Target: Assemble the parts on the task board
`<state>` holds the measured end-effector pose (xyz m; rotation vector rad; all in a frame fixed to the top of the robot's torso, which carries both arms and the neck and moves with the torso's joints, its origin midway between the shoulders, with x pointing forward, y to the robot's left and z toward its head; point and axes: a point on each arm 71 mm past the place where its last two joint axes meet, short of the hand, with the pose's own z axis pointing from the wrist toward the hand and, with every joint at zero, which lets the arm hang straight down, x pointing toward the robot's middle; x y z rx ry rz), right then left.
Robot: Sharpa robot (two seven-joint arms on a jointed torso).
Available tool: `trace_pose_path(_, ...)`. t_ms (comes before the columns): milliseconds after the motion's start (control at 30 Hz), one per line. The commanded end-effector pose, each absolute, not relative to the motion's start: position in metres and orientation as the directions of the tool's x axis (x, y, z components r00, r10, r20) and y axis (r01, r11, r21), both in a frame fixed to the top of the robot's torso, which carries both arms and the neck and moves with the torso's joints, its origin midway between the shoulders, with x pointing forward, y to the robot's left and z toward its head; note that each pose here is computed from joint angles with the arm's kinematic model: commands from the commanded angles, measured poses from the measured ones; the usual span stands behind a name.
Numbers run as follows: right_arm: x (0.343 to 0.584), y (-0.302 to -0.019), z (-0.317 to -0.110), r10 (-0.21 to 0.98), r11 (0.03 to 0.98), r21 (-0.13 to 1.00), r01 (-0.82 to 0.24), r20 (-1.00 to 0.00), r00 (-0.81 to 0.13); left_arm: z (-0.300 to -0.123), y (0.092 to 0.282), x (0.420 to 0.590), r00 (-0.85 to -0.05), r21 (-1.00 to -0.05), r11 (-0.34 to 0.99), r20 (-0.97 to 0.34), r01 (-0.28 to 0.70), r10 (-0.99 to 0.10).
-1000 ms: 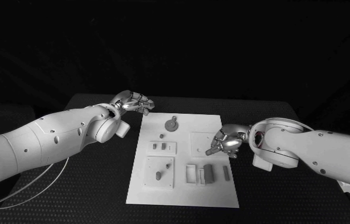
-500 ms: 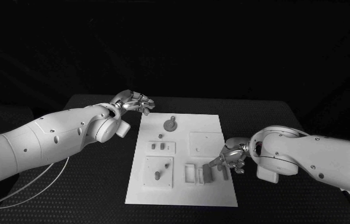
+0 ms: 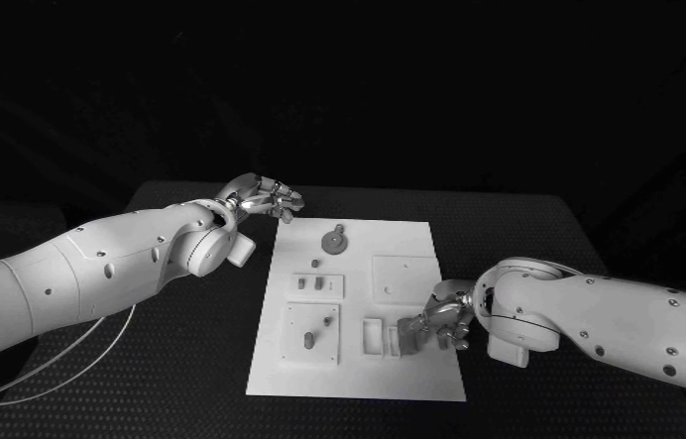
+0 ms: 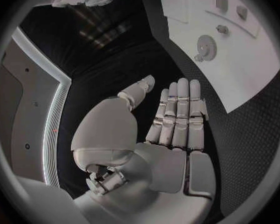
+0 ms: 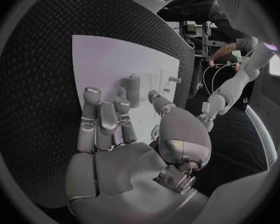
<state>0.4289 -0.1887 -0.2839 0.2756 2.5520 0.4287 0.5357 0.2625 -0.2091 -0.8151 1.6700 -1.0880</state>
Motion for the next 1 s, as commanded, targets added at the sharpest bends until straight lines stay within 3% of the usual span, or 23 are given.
trace_pose_path(33,0.431,-0.189,-0.285,0.269,0.937,0.331,0.108,-0.491,-0.829,-0.208,0.261,0.535,-0.338,-0.928,0.372,-0.343,-0.025,-0.876)
trace_pose_path(400,0.430,-0.184,-0.299,0.269,0.941,0.320,0.112,-0.504,-0.821,-0.208,0.261,0.534,-0.340,-0.928,0.371,-0.342,-0.025,-0.876)
trace_pose_path(1000,0.430,-0.175,-0.303,0.241,0.947,0.309,0.090,-0.496,-0.834,-0.208,0.261,0.534,-0.340,-0.928,0.371,-0.342,-0.025,-0.876)
